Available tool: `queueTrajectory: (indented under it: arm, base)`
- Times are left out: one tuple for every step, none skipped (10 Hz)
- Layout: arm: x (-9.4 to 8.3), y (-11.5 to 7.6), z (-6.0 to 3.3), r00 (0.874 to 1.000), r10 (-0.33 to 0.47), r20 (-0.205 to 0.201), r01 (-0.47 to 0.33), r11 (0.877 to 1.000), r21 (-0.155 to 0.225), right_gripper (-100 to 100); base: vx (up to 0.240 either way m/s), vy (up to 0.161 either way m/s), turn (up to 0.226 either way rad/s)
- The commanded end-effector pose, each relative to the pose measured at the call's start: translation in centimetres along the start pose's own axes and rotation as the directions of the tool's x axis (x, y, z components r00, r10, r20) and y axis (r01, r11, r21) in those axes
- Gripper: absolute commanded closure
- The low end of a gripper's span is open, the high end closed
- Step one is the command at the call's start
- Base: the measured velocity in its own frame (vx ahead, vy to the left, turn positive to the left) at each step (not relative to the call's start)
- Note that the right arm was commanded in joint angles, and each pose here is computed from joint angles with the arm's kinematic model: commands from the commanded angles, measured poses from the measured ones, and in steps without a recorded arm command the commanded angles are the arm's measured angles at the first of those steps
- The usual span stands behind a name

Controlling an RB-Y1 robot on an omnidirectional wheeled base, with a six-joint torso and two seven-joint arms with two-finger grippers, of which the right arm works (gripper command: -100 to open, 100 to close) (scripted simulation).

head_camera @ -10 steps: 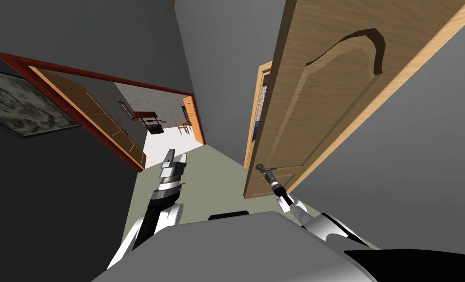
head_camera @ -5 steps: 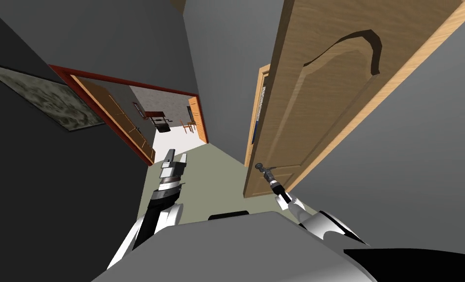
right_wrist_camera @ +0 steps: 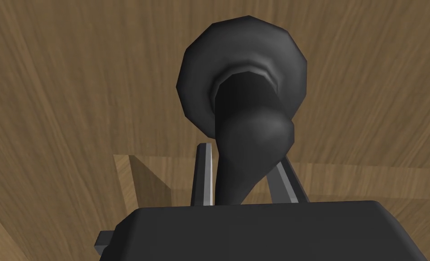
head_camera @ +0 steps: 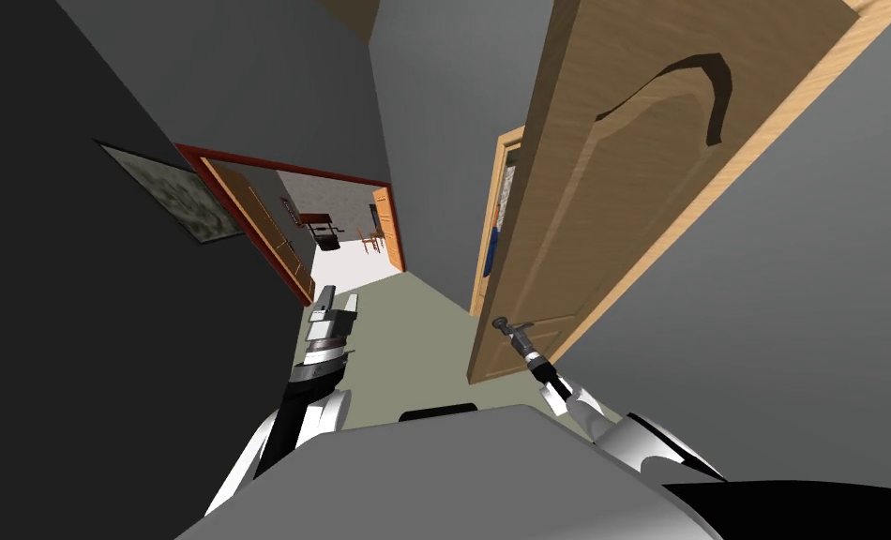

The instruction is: Pull the door open

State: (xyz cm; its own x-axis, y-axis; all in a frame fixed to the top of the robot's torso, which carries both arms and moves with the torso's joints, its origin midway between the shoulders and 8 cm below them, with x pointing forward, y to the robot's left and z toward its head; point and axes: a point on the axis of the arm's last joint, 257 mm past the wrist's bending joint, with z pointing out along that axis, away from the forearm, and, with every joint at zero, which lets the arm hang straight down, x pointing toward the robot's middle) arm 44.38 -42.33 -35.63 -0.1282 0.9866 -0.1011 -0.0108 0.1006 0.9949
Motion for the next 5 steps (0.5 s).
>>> queueTrajectory:
  arm:
    - [-0.2, 0.1, -1.06, 1.000, -0.001, -0.020, 0.001, 1.000, -0.005, 100]
    - [-0.2, 0.1, -1.28, 1.000, -0.001, -0.024, 0.001, 1.000, -0.005, 100]
    - [0.2, 0.0, -0.97, 1.000, 0.004, -0.024, -0.004, 1.000, -0.001, 100]
    - [0.1, -0.2, -1.95, 0.999, 0.006, -0.035, -0.006, 1.000, -0.001, 100]
    - [0.0, -0.2, -2.21, 0.999, 0.005, -0.037, -0.005, 1.000, -0.001, 100]
  base:
    - [-0.193, -0.104, 0.130]
    - [-0.158, -0.088, 0.068]
    - [-0.061, -0.030, 0.017]
    - [-0.127, -0.041, 0.159]
    - [-0.161, -0.101, 0.170]
